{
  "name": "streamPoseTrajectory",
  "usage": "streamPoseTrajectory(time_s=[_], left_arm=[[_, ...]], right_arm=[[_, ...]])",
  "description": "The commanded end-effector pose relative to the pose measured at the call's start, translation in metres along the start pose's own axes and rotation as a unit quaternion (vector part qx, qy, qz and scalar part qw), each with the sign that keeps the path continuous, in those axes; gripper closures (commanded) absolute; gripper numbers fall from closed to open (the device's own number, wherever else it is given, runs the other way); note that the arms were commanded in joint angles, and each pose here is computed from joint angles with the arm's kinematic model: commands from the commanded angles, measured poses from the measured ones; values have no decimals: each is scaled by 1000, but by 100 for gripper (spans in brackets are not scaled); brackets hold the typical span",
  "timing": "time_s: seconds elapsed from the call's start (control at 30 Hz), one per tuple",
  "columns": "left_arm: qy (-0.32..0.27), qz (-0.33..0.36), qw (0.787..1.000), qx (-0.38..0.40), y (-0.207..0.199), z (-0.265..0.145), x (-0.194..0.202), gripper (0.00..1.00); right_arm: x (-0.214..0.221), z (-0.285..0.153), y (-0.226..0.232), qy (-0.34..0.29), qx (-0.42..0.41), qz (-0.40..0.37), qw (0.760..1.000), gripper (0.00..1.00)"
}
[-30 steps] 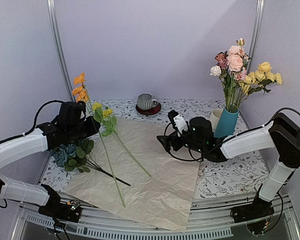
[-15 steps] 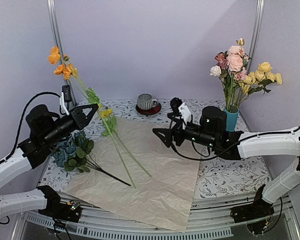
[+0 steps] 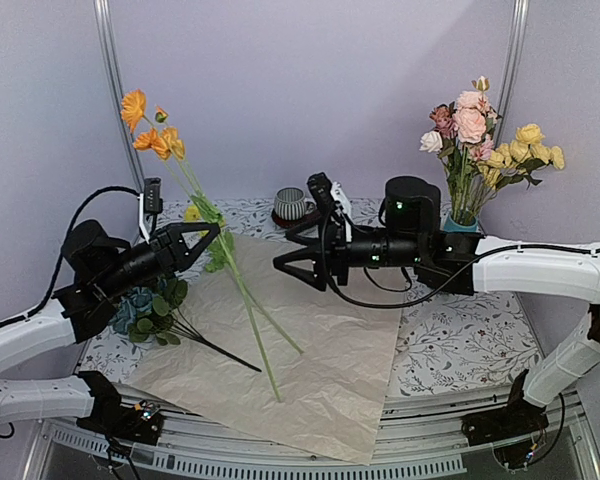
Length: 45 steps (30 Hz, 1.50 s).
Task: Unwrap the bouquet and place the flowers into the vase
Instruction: Pass from the left arm to the right
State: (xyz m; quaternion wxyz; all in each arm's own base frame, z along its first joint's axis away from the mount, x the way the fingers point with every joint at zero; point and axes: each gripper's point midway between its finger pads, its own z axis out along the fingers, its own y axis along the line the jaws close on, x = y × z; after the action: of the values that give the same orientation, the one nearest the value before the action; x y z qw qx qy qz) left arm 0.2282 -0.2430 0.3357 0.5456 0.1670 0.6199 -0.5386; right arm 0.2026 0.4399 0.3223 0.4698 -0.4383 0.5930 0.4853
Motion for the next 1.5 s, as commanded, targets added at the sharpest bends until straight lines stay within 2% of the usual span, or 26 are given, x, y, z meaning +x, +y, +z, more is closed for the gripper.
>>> streamPoseTrajectory(time_s=[0.0, 0.2, 0.4, 0.67, 1.13, 1.3, 1.47], left_arm=[[-3, 25, 999, 47, -22, 3, 2, 79], [19, 36, 996, 73, -33, 11, 13, 79], [22, 44, 995, 83, -40, 14, 17, 79], [24, 47, 995, 86, -45, 18, 20, 79], [26, 54, 994, 95, -50, 21, 23, 79], [27, 55, 993, 96, -51, 21, 24, 79], [26, 56, 994, 95, -51, 21, 24, 77]], right_arm=[[12, 13, 27, 43, -57, 21, 997, 21], [12, 18, 43, 64, -88, 23, 994, 29], [15, 21, 46, 74, -100, 27, 992, 33], [43, 43, 42, 111, -100, 46, 988, 37], [62, 61, 43, 130, -109, 47, 984, 52], [63, 64, 42, 128, -108, 48, 985, 61], [59, 62, 42, 123, -105, 47, 986, 77]])
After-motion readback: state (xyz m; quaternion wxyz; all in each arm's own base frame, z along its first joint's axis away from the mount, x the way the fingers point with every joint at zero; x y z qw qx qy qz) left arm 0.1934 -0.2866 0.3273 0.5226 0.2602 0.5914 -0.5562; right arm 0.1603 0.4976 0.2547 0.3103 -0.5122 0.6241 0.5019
